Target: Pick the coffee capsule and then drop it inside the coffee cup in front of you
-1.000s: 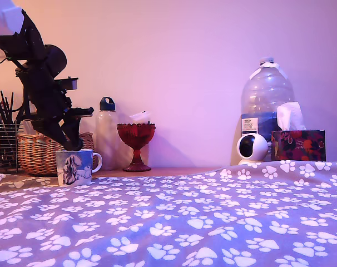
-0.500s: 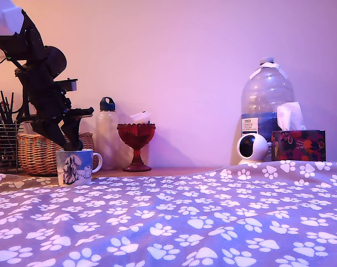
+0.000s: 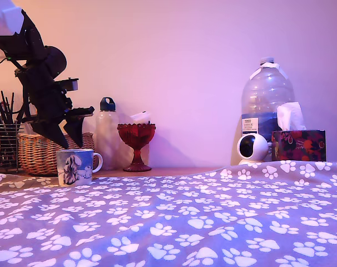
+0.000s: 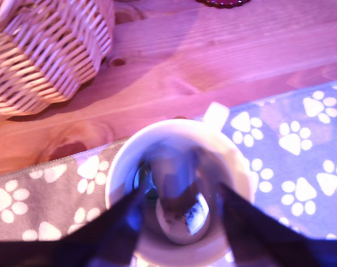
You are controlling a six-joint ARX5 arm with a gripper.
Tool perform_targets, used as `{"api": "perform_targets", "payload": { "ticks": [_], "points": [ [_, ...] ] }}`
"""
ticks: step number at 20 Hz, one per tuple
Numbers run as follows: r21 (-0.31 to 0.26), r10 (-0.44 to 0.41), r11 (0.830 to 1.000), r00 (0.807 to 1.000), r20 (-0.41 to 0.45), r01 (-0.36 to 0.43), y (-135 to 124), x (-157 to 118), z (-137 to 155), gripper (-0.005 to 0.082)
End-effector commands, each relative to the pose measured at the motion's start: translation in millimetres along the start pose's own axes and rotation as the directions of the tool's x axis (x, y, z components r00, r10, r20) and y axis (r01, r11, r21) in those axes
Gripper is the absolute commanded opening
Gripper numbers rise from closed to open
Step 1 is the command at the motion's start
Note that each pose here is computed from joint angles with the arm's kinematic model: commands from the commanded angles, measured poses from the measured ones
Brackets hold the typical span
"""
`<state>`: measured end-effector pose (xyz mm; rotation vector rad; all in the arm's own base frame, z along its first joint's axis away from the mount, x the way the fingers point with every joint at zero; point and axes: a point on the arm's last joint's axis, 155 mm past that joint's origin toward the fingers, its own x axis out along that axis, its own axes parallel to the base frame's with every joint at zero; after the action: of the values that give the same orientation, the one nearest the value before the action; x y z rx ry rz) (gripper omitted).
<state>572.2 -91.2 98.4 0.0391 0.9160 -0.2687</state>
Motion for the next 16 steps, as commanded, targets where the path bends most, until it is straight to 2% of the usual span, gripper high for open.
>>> {"api": "perform_targets", "payload": {
  "ticks": [1, 4, 7, 9, 12, 14, 16],
  "points": [
    [0.016, -0.008, 1.000, 1.000, -0.003, 0.008, -4, 5, 0, 0.0597],
    [0.035, -0.010, 0.999, 1.000, 0.006, 0.010, -7, -6, 5, 0.0571],
    [0.038, -0.013, 0.999, 1.000, 0.008, 0.013, -12, -22, 8, 0.0480],
    [0.044, -0.018, 0.999, 1.000, 0.010, 0.017, -18, -35, 11, 0.0369],
    [0.052, -0.034, 0.998, 0.999, 0.001, 0.034, -28, -53, 11, 0.0069],
    [0.065, -0.051, 0.997, 0.999, 0.015, 0.050, -39, -64, 16, 0.0001],
    [0.080, -0.062, 0.995, 0.998, 0.030, 0.060, -49, -74, 20, -0.0002]
  ]
}}
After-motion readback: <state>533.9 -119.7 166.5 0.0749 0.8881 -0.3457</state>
